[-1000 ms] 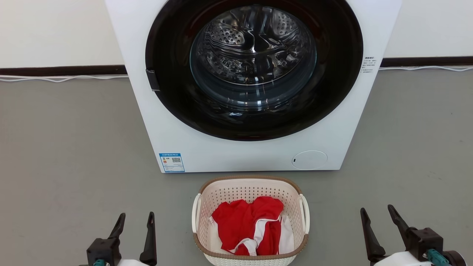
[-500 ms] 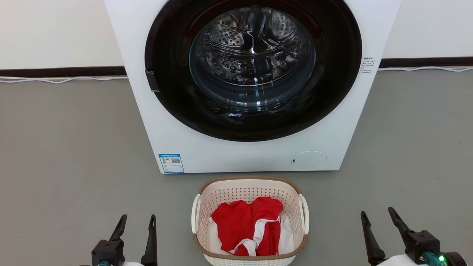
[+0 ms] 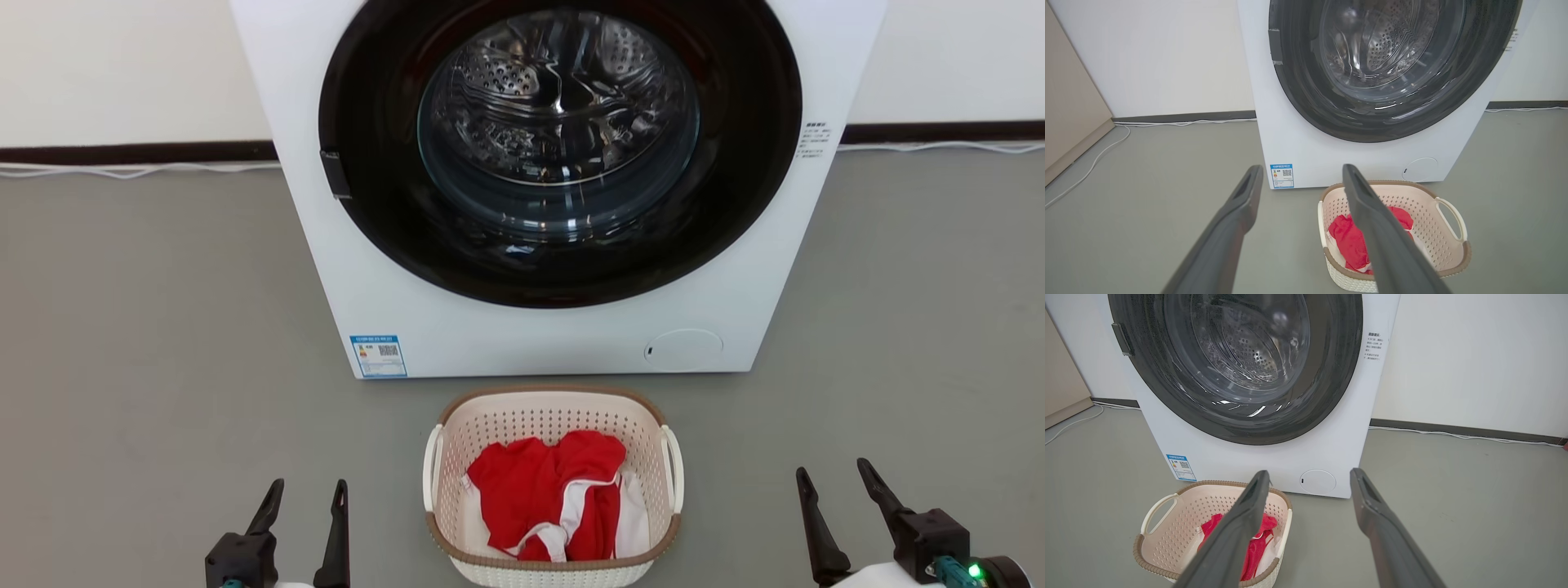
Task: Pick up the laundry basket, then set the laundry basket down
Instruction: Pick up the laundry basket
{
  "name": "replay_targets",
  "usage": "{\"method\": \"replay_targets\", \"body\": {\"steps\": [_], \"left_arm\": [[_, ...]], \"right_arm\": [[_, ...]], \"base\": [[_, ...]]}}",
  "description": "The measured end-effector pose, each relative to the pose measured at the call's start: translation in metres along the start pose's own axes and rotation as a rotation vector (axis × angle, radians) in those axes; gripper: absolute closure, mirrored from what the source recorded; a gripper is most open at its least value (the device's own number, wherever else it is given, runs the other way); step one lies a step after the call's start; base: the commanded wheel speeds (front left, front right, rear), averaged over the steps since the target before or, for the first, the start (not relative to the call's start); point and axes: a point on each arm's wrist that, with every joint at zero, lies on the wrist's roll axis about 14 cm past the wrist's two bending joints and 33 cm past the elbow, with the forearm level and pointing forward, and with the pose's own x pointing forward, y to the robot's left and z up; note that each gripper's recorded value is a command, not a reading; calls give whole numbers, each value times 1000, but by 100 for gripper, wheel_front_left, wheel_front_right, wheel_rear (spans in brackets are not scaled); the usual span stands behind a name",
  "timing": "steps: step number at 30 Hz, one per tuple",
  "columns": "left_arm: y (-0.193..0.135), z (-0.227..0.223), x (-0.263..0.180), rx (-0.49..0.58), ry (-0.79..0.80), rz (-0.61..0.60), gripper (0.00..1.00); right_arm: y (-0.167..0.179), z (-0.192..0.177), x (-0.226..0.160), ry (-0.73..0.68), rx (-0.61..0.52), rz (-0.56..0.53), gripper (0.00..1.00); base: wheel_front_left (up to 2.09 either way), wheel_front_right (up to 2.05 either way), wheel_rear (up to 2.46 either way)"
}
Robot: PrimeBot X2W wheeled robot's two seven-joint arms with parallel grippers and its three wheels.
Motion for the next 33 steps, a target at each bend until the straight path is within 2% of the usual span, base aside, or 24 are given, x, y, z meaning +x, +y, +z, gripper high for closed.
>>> {"method": "replay_targets", "body": {"steps": [8, 17, 22, 33], "left_arm": [[-1, -25, 7, -16, 85, -7, 0], [-10, -51, 55, -63, 173, -36, 0], [-16, -60, 93, -65, 200, -56, 0], [-25, -114, 148, -118, 337, -79, 0]], "right_arm": [[8, -17, 13, 61, 9, 24, 0], [10, -35, 67, 133, 14, 27, 0], [22, -59, 98, 210, -9, 68, 0], [42, -121, 153, 407, -28, 135, 0]], "base": [[0, 0, 0], [0, 0, 0], [0, 0, 0], [0, 0, 0]]}}
